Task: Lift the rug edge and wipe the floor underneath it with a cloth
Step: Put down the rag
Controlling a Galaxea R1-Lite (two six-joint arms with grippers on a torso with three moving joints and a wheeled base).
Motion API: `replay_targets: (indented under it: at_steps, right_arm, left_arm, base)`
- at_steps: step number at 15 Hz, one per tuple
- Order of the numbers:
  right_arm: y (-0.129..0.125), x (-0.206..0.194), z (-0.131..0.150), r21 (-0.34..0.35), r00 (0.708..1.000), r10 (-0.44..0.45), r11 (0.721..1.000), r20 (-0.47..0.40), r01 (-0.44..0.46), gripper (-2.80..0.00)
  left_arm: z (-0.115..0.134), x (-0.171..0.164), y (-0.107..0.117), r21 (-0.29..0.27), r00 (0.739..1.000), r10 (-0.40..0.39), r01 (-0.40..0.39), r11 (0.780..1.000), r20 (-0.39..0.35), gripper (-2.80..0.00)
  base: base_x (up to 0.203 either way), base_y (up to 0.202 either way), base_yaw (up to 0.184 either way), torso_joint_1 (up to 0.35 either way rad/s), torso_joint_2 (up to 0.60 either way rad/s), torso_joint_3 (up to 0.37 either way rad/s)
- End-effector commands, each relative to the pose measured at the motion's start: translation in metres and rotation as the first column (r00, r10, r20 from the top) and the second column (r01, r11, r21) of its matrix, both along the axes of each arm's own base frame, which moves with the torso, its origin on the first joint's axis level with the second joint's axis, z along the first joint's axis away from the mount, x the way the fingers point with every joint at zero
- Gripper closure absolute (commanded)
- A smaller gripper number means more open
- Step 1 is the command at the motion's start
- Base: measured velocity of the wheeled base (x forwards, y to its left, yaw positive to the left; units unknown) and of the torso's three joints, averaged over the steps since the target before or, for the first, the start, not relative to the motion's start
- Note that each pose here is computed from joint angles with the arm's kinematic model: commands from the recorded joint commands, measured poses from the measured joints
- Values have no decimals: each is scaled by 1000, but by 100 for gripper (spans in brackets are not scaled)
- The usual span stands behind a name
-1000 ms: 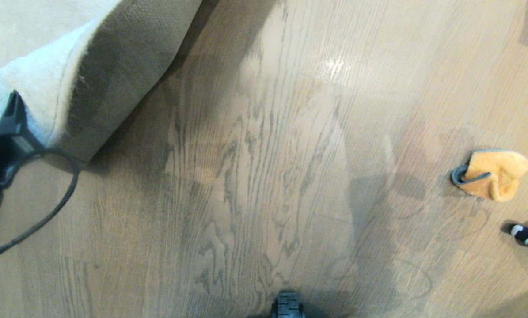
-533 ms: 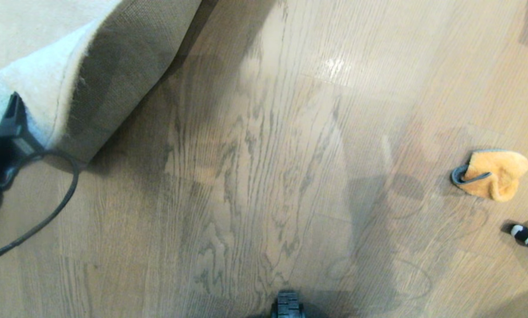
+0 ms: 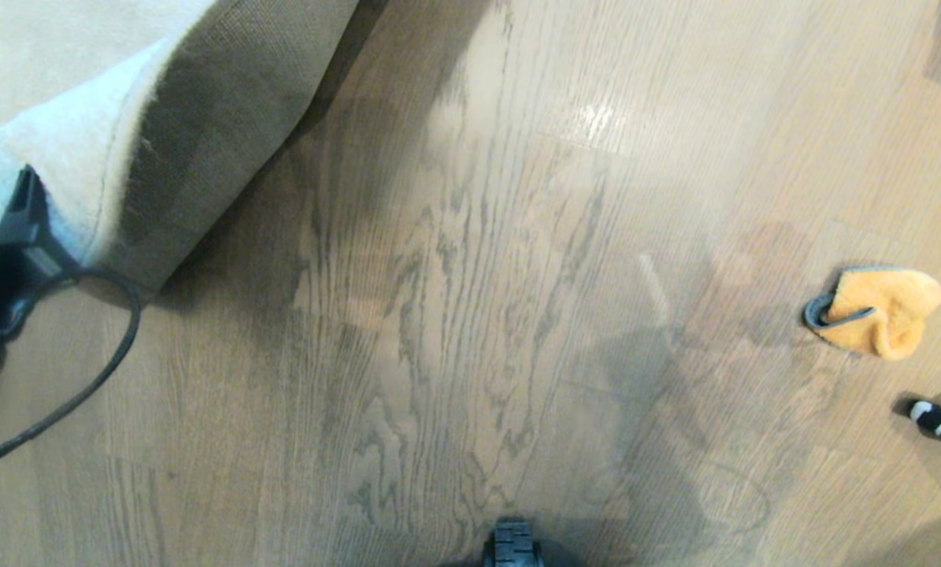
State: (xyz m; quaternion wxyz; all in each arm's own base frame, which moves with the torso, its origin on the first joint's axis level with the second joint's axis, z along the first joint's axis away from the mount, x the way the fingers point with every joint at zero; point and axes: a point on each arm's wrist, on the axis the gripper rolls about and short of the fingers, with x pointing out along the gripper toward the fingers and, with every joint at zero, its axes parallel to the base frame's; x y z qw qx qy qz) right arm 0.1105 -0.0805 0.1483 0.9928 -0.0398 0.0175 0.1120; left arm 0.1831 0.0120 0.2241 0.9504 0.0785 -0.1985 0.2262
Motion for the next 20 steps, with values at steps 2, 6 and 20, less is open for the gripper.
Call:
replay_targets:
  at_steps: [2, 6, 20]
  right_arm:
    - [25, -18, 9, -32, 998, 59, 998, 32, -58, 0]
    - [48, -43, 7, -11, 997, 71, 997, 11, -71, 0]
    - [64, -53, -52, -100, 897, -234, 972, -375, 212, 0]
  left_arm:
    - [3, -1, 0, 0, 999, 4, -4, 1000, 43, 0]
    - [2, 0, 0, 0, 999, 4, -4, 1000, 36, 0]
    - [-10, -5, 0, 1, 1000, 6, -6, 1000, -17, 0]
  base:
    - [0, 0, 0, 0, 0, 0]
    - [0, 0, 0, 0, 0, 0]
    - [0, 0, 0, 0, 0, 0]
